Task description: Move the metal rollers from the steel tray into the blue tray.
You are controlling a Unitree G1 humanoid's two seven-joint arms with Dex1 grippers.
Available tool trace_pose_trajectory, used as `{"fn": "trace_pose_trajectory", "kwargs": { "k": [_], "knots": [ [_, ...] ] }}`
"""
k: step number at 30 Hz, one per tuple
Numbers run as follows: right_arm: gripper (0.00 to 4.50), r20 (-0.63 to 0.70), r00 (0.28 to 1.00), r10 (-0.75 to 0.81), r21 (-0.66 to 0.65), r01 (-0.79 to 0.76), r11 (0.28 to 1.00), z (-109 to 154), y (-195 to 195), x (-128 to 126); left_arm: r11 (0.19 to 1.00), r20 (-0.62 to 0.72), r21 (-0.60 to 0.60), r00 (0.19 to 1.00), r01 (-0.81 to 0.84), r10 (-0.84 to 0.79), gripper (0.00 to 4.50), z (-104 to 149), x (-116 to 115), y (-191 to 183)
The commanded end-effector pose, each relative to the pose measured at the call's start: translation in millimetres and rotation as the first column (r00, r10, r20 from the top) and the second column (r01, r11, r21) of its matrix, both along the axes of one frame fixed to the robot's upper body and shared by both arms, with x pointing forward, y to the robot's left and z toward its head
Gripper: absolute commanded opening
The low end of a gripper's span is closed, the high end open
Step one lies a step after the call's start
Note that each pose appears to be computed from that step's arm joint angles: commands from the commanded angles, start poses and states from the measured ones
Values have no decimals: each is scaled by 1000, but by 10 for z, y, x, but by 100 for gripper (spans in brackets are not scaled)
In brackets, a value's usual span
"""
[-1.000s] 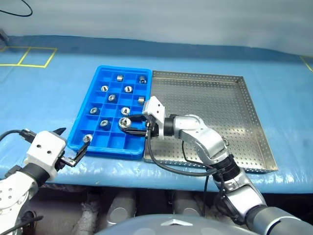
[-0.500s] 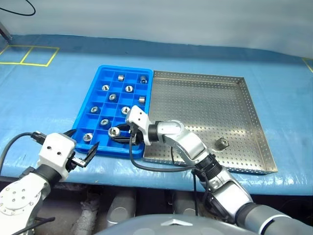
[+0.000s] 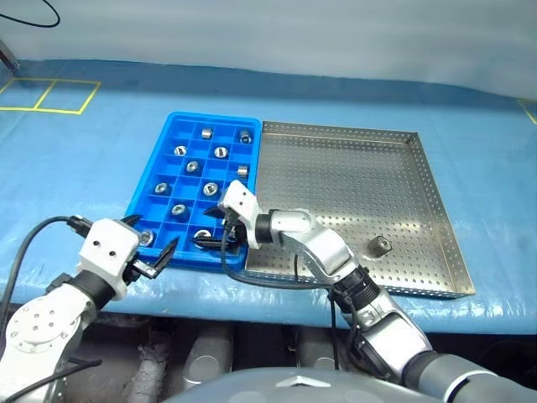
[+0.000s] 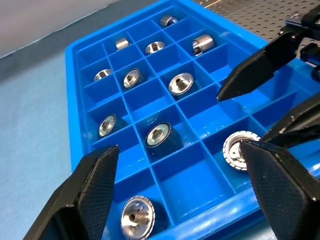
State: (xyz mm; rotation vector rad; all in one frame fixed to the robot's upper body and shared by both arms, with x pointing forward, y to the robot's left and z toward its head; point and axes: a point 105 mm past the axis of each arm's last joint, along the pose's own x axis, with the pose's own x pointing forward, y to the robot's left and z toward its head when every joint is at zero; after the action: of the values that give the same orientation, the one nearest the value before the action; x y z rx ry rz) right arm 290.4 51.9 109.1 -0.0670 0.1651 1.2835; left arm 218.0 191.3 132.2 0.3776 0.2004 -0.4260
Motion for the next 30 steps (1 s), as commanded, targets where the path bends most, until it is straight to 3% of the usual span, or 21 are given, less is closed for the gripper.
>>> {"fn": "trace_pose_trajectory", "kwargs": {
  "k": [1, 8, 11, 15, 30],
  "knots": [
    [363, 106, 986, -126, 65, 119, 991, 316, -293, 122, 993, 17, -39, 994, 108, -107, 422, 24, 97, -240],
    [363, 241, 880, -408, -42, 430, 902, 380, -1260, 272, 938, 57, -114, 944, 329, -324, 422, 64, 347, -746],
    [363, 264, 833, -486, -145, 532, 834, 274, -1759, 190, 889, 76, -146, 901, 433, -426, 422, 93, 476, -996],
    [363, 254, 796, -550, -222, 601, 768, 175, -2114, 68, 844, 89, -153, 858, 514, -506, 422, 108, 554, -1184],
    [363, 71, 728, -682, -240, 676, 697, -194, -2318, 0, 749, 49, -174, 765, 640, -642, 422, -19, 415, -1508]
  ]
}}
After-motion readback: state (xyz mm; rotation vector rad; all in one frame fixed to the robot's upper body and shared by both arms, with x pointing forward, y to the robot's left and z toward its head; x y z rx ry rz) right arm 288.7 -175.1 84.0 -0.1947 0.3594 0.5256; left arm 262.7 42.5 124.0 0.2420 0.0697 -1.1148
